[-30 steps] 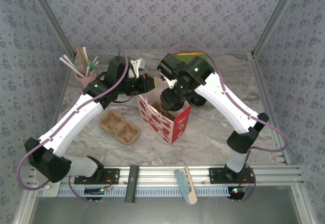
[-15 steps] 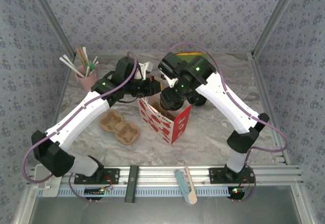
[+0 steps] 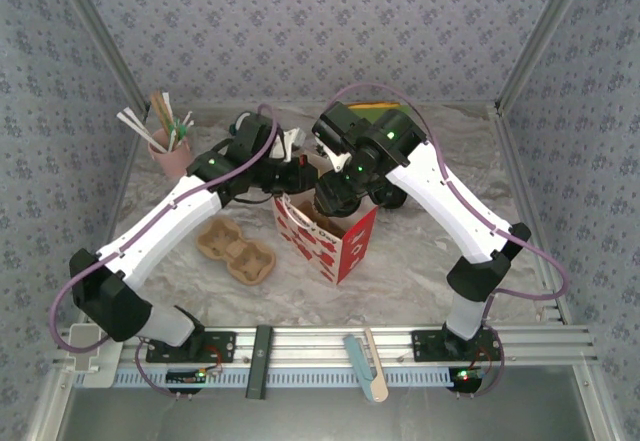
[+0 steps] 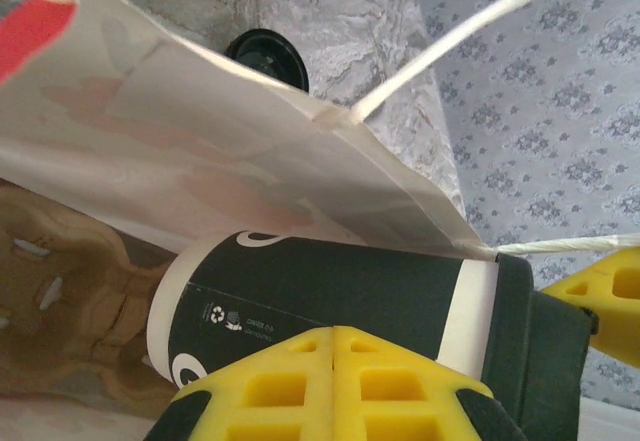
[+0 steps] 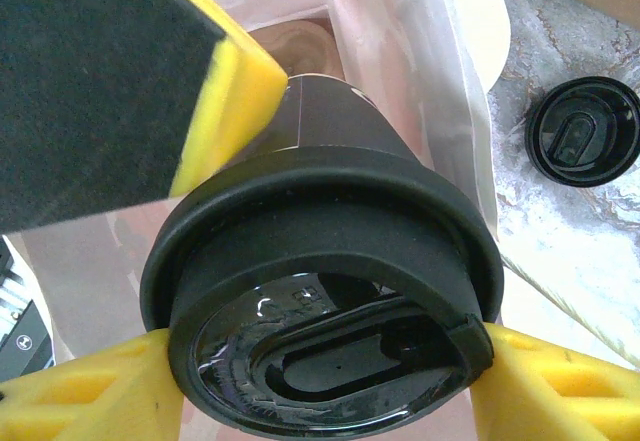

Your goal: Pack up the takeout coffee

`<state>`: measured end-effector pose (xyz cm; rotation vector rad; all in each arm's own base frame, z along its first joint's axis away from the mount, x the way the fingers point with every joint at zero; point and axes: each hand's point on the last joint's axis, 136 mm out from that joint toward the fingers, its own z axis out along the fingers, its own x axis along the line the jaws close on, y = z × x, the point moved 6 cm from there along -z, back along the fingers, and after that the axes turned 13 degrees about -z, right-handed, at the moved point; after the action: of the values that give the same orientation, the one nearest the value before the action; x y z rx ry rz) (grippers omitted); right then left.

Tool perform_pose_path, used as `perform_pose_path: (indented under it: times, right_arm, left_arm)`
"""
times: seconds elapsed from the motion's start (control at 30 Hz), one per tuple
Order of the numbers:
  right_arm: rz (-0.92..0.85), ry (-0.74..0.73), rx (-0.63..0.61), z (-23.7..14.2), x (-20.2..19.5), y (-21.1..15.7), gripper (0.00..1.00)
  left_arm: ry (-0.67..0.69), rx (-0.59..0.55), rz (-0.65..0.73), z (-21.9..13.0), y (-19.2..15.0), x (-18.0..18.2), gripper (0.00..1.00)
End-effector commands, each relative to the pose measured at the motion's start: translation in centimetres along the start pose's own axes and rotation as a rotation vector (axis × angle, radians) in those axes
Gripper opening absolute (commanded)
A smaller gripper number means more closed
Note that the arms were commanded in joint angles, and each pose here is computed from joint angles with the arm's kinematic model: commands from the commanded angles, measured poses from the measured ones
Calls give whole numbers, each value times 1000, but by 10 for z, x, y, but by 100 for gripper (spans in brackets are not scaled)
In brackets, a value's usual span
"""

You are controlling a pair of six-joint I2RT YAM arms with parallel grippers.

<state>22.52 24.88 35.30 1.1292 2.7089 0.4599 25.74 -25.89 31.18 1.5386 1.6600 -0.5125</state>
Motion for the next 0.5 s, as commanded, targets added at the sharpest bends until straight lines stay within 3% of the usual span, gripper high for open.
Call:
perform_pose_path:
  times: [0.0, 0.47]
  right_arm:
    - [15, 4, -18, -8, -2, 0, 69]
    - [18, 2, -18, -7, -2, 1, 69]
  left_arm:
    - [-23, 28, 33, -3, -3, -11, 0]
    - [-8, 45, 33, -1, -6, -8, 0]
